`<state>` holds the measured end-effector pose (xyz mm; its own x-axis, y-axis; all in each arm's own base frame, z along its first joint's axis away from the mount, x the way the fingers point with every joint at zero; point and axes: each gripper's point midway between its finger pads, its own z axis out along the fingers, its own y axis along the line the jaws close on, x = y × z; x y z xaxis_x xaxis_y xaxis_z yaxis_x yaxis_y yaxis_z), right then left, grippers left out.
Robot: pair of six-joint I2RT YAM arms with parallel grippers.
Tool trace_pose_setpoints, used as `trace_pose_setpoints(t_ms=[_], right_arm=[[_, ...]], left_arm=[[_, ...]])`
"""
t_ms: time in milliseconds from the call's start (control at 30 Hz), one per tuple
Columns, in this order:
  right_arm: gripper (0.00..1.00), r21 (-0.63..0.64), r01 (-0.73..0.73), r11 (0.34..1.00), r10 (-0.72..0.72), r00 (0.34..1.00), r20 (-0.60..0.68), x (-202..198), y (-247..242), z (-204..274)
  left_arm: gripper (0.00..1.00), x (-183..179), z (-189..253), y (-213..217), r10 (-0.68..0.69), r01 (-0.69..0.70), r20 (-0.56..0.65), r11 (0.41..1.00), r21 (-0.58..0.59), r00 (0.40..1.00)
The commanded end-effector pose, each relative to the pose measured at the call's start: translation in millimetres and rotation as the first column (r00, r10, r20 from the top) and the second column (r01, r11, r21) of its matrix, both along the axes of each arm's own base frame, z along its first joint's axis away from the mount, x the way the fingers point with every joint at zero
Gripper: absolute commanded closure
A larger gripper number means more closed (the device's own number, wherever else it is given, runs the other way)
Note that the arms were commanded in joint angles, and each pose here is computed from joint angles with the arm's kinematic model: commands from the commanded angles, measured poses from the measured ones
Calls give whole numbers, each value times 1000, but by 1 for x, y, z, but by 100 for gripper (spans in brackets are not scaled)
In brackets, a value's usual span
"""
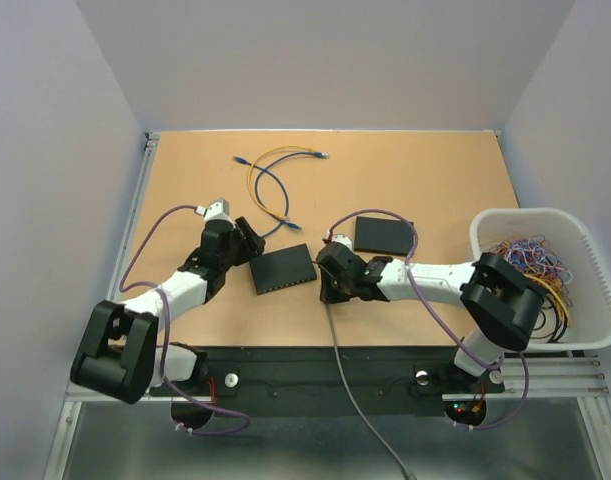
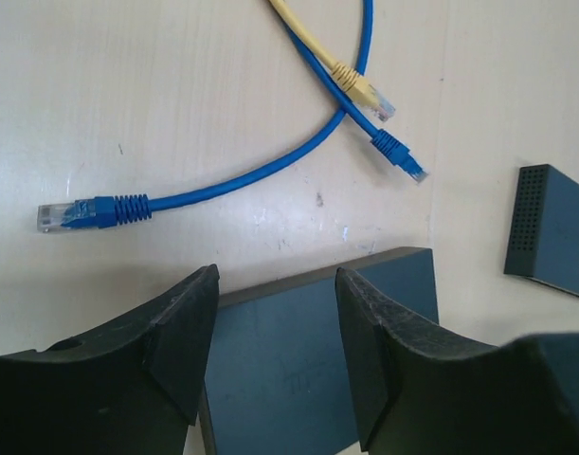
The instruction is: Insert the plug into the switch port
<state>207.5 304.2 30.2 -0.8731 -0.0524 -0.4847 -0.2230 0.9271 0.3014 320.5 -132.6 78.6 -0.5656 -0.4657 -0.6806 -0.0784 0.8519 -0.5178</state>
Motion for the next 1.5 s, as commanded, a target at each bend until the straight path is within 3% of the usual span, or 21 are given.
trace_pose_setpoints(t_ms=[0, 267, 633, 900, 1267, 1467], right_arm=[[100, 4, -8, 1000, 8, 998, 58, 19, 18, 12], [100, -34, -32, 999, 36, 991, 132, 47, 38, 20], [100, -74, -70, 995, 85, 973, 214, 75, 49, 39], [100, -88, -53, 995, 70, 975, 212, 60, 23, 41], [99, -69, -128, 989, 135, 984, 113, 7, 1, 25], [100, -95, -160, 983, 169, 980, 102, -8, 15, 10]], left_arm=[[38, 29, 21, -13, -61, 63, 70, 998, -25, 996], [45, 30, -19, -17, -82, 80, -54, 996, -38, 995], [45, -14, -39, -19, -111, 96, -128, 988, -120, 985], [45, -40, -34, -16, -118, 99, -115, 982, -161, 986], [45, -23, 8, -22, -154, 163, 70, 975, -153, 986], [46, -19, -6, -28, -168, 174, 48, 969, -177, 985]])
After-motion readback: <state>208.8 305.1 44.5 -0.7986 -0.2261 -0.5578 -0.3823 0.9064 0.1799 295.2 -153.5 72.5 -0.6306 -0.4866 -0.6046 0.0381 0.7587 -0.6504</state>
